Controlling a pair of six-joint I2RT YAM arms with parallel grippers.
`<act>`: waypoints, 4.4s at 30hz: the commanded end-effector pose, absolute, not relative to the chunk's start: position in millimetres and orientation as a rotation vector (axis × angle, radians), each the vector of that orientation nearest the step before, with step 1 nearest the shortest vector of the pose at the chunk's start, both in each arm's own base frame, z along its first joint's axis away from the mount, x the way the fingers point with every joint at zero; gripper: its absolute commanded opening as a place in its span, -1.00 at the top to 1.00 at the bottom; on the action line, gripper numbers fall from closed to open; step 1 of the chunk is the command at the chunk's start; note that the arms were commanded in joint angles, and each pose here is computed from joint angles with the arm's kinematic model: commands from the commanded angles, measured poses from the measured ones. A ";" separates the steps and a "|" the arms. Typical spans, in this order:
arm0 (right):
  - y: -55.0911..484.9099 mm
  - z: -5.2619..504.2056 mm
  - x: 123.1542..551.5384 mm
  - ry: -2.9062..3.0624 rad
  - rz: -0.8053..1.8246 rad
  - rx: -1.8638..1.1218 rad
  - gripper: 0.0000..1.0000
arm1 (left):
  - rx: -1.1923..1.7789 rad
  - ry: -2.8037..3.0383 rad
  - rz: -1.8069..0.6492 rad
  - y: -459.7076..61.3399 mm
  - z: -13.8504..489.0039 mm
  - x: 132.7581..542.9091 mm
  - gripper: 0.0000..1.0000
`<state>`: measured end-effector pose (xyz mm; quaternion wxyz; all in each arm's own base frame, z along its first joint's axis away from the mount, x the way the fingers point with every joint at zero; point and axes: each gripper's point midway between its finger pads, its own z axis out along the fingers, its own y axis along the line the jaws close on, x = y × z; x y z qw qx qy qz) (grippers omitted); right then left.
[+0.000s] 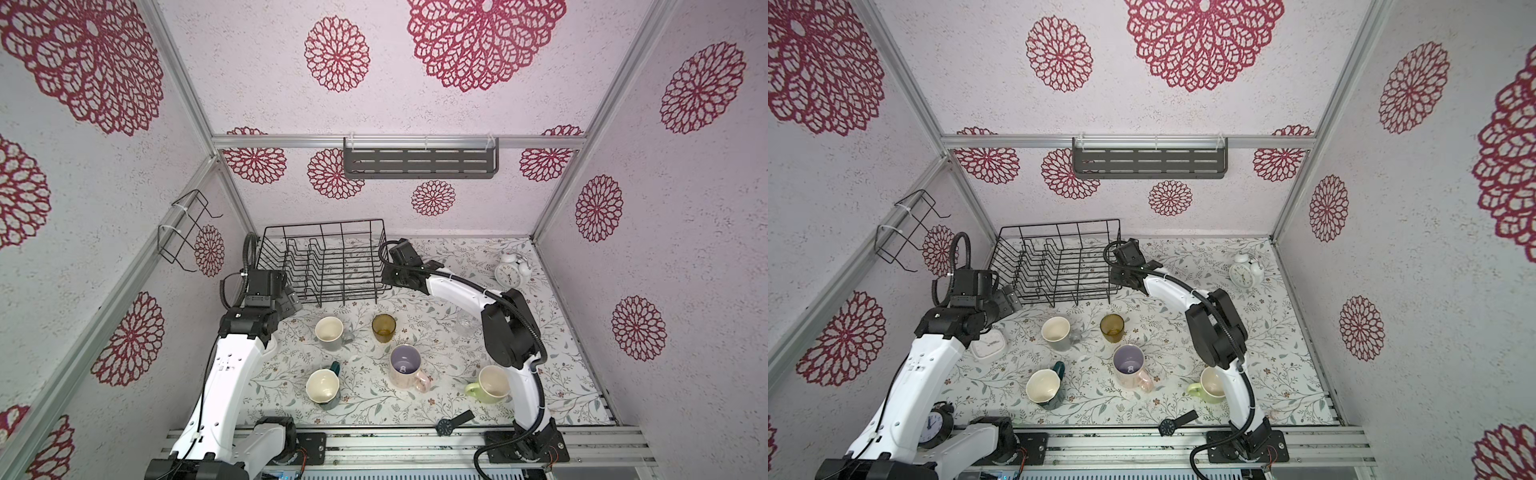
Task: Load cups into a dish rack
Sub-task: Move the dish rack to the top-center of the table, then pick up the cup from the middle-left of the table.
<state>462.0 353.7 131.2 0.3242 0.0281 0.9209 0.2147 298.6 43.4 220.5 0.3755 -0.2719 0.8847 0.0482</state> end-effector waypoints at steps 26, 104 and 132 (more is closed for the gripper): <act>138.4 162.7 424.4 2.443 0.340 0.061 1.00 | -0.594 2.328 -0.140 6.0 207.0 327.4 -0.95; 233.9 224.9 327.0 2.261 0.555 -0.381 -0.08 | -0.643 2.847 -0.004 -51.0 73.5 290.5 0.46; 308.8 319.8 273.6 1.954 1.392 -0.506 -0.38 | -0.042 1.833 -0.768 -115.3 328.9 314.5 1.00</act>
